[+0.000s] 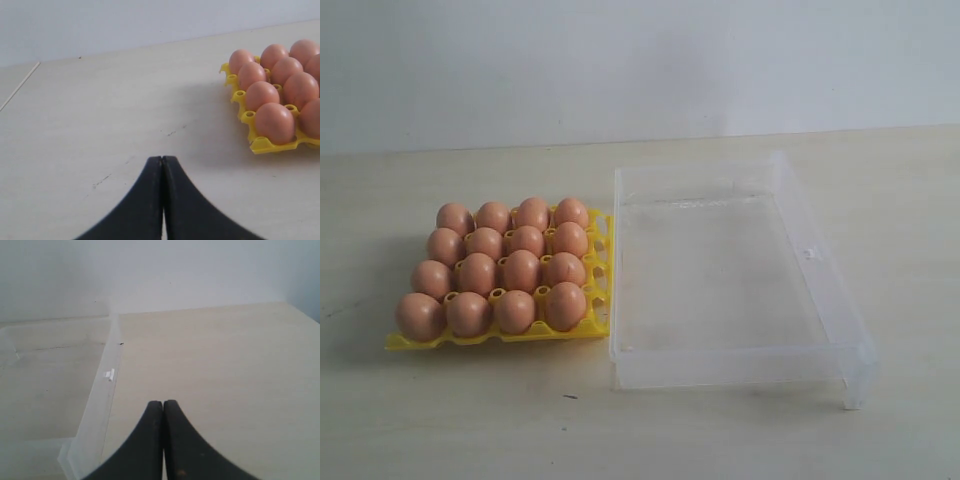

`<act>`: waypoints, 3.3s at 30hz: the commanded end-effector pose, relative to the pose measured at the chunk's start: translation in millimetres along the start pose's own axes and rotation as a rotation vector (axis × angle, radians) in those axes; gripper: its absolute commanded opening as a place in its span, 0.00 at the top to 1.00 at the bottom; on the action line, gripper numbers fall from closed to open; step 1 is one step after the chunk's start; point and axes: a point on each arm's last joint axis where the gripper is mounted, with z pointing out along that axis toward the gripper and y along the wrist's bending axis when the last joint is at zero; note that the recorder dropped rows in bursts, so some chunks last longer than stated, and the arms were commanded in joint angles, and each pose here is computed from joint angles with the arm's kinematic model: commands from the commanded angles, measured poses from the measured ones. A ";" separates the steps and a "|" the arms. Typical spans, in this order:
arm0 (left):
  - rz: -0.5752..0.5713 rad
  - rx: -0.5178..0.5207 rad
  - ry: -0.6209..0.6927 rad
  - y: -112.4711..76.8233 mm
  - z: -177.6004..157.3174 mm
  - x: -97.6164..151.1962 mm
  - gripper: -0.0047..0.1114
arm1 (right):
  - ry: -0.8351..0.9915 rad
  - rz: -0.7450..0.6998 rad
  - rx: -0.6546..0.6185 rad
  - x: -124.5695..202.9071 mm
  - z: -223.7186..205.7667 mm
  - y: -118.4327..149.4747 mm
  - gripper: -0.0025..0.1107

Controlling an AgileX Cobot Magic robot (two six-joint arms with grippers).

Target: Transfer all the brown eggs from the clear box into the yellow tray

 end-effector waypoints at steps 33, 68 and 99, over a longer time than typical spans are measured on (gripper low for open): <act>-0.005 0.006 -0.013 -0.2 -0.4 -2.1 0.96 | -0.007 -0.112 -0.044 0.9 -0.1 2.4 0.98; -0.005 0.006 -0.013 -0.2 -0.4 -2.1 0.96 | -0.005 -0.098 0.013 0.8 -0.1 -0.8 0.98; -0.005 0.006 -0.013 -0.2 -0.4 -2.1 0.96 | -0.005 -0.096 0.013 0.8 -0.1 -0.8 0.98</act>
